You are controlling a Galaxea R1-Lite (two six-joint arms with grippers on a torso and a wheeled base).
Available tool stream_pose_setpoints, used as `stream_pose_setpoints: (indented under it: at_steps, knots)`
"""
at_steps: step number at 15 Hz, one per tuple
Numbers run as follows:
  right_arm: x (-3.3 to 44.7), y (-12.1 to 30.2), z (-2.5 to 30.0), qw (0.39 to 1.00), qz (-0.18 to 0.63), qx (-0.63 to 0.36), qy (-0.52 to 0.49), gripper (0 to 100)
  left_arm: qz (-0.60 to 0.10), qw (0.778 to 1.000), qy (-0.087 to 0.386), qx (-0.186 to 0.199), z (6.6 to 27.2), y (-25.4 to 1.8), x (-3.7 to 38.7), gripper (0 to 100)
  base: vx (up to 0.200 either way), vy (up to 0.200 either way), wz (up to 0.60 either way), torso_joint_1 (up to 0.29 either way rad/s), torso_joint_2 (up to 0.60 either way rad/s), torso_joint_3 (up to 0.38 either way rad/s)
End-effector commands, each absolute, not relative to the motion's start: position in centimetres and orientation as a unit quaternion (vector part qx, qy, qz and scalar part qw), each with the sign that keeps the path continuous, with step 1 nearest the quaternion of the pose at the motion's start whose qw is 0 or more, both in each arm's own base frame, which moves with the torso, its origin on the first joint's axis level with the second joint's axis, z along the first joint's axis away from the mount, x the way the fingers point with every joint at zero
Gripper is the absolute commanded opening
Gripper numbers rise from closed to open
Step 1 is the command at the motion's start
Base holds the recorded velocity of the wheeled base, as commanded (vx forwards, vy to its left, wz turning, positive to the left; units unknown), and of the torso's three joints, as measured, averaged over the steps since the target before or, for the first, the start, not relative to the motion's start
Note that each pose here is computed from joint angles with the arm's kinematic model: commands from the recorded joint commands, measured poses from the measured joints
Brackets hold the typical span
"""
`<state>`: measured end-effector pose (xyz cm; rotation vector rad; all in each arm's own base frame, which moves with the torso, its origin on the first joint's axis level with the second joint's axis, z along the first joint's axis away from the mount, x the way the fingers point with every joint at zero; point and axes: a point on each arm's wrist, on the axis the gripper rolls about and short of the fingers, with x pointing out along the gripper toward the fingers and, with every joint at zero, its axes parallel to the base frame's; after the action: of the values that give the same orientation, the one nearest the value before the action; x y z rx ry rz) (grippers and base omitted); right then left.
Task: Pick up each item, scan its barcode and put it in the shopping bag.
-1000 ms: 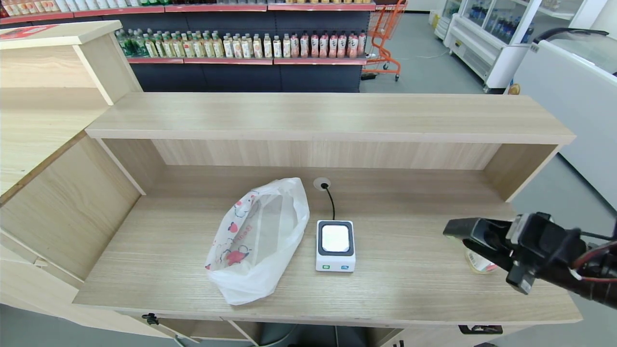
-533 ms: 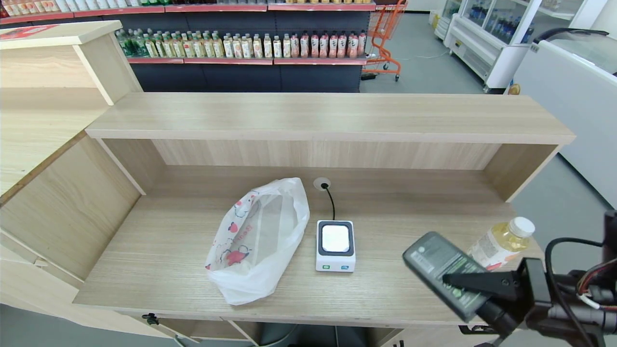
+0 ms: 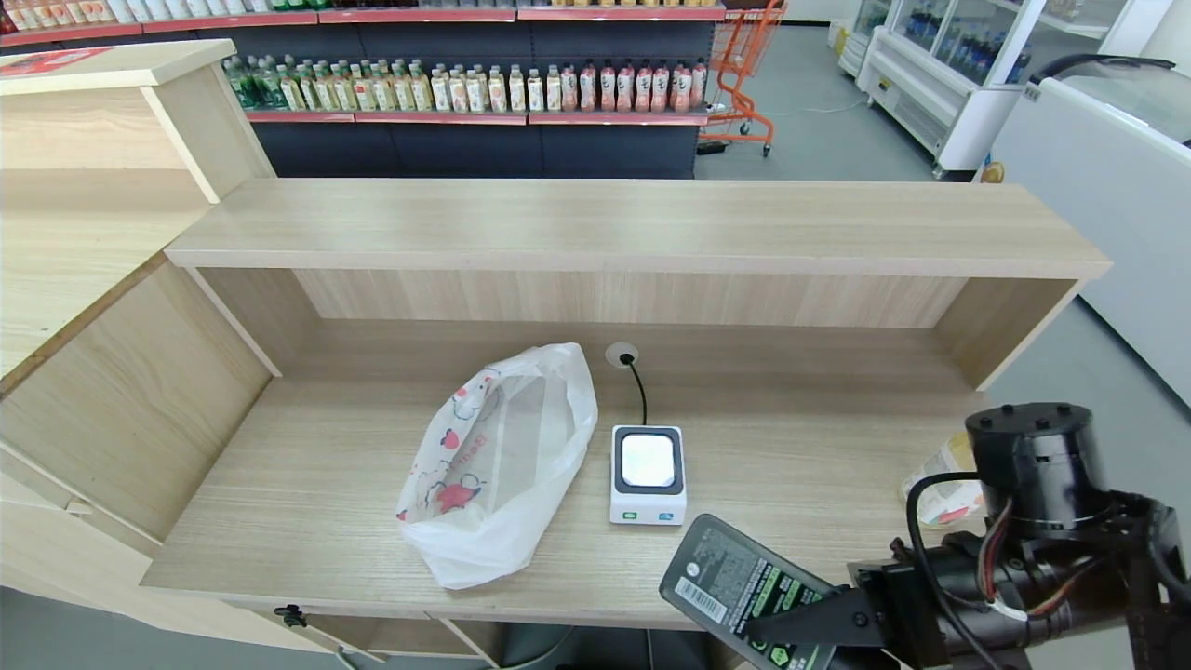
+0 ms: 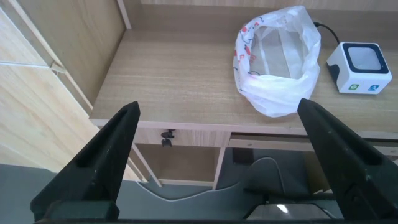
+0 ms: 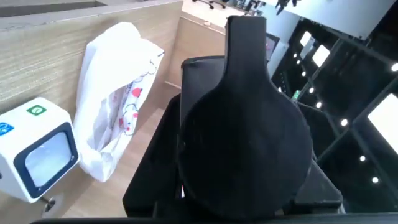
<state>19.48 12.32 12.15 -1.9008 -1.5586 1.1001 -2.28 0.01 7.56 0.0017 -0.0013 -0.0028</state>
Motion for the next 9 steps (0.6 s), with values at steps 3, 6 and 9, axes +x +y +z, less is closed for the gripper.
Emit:
stream_pose_setpoints:
  at_steps: [3, 6, 9]
  knots:
    - [21.2, 14.9, 11.5, 0.210, 0.408, -0.662, -0.592, 0, -0.002, 1.000, 0.000, 0.001, 7.6, 0.0, -2.3, 100, 0.000, 0.000, 0.00, 0.000, 0.00, 0.000]
    - [21.4, 16.2, 12.5, 0.195, 0.382, -0.657, -0.620, 0, -0.002, 1.000, 0.000, 0.001, 7.6, 0.0, -2.3, 100, 0.000, 0.000, 0.00, 0.000, 0.00, 0.000]
    - [21.6, 16.2, 12.0, 0.194, 0.387, -0.656, -0.618, 0, -0.002, 1.000, 0.000, 0.001, 7.6, 0.0, -2.3, 100, 0.000, 0.000, 0.00, 0.000, 0.00, 0.000]
